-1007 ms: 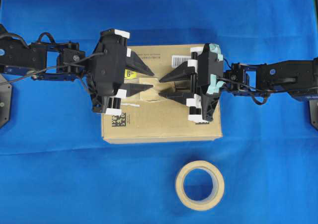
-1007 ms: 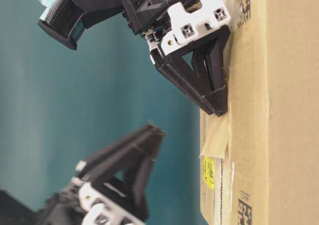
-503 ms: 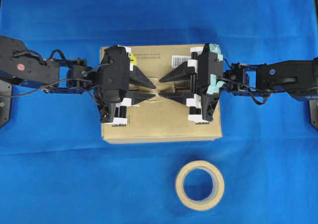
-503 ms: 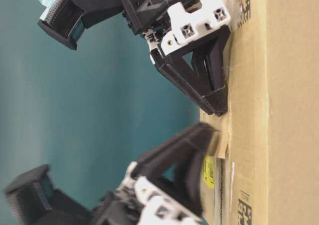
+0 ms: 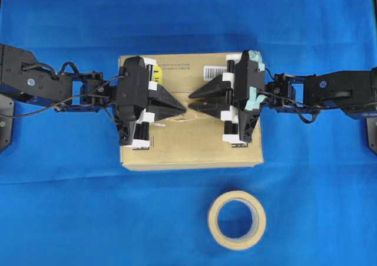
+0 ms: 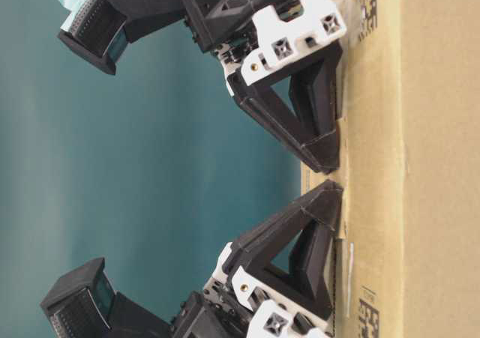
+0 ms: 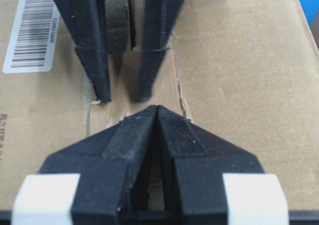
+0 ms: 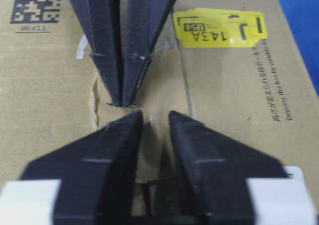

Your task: Apply tape along the seams of the closed cardboard box to seal it securely.

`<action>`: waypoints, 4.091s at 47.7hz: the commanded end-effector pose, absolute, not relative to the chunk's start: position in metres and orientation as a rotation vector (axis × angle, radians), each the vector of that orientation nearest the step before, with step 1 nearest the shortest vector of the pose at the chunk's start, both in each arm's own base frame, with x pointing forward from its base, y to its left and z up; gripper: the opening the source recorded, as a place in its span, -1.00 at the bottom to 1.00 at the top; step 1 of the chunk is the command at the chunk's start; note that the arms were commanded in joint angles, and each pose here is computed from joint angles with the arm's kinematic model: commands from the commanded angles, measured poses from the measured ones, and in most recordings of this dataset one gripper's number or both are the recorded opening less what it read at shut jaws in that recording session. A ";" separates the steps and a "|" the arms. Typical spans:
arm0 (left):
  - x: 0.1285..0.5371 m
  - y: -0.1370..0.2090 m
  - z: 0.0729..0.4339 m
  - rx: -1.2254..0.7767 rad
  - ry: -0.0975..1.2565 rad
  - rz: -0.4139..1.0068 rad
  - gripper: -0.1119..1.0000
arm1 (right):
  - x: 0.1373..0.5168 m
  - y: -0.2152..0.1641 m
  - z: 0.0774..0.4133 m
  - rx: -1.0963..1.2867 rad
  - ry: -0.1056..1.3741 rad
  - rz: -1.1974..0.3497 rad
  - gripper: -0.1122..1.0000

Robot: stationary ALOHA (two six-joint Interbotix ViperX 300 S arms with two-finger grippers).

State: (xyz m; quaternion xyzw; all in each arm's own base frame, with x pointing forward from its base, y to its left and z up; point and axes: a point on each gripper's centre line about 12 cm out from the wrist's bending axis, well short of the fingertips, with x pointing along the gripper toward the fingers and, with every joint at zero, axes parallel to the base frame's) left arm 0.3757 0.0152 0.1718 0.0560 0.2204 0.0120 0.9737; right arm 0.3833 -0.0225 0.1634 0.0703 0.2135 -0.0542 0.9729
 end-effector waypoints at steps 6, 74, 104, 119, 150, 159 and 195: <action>0.378 0.021 0.182 0.118 0.382 0.044 -0.75 | 0.387 -0.023 0.171 0.142 0.396 -0.109 -0.70; 0.360 -0.002 0.213 0.155 0.228 -0.007 -0.75 | 0.361 -0.028 0.193 0.157 0.289 -0.141 -0.77; 0.379 -0.001 0.170 0.162 0.320 -0.010 -0.75 | 0.392 -0.011 0.164 0.144 0.355 -0.094 -0.77; 0.359 0.000 0.151 0.122 0.386 -0.006 -0.75 | 0.380 0.004 0.153 0.162 0.398 -0.070 -0.77; 0.345 -0.021 0.163 0.065 0.369 -0.053 -0.75 | 0.353 0.020 0.161 0.192 0.400 -0.042 -0.77; 0.338 -0.024 0.211 0.060 0.306 -0.065 -0.75 | 0.340 0.017 0.202 0.187 0.319 -0.028 -0.77; 0.190 0.000 0.267 0.048 0.230 -0.007 -0.75 | 0.192 0.001 0.267 0.126 0.231 -0.002 -0.77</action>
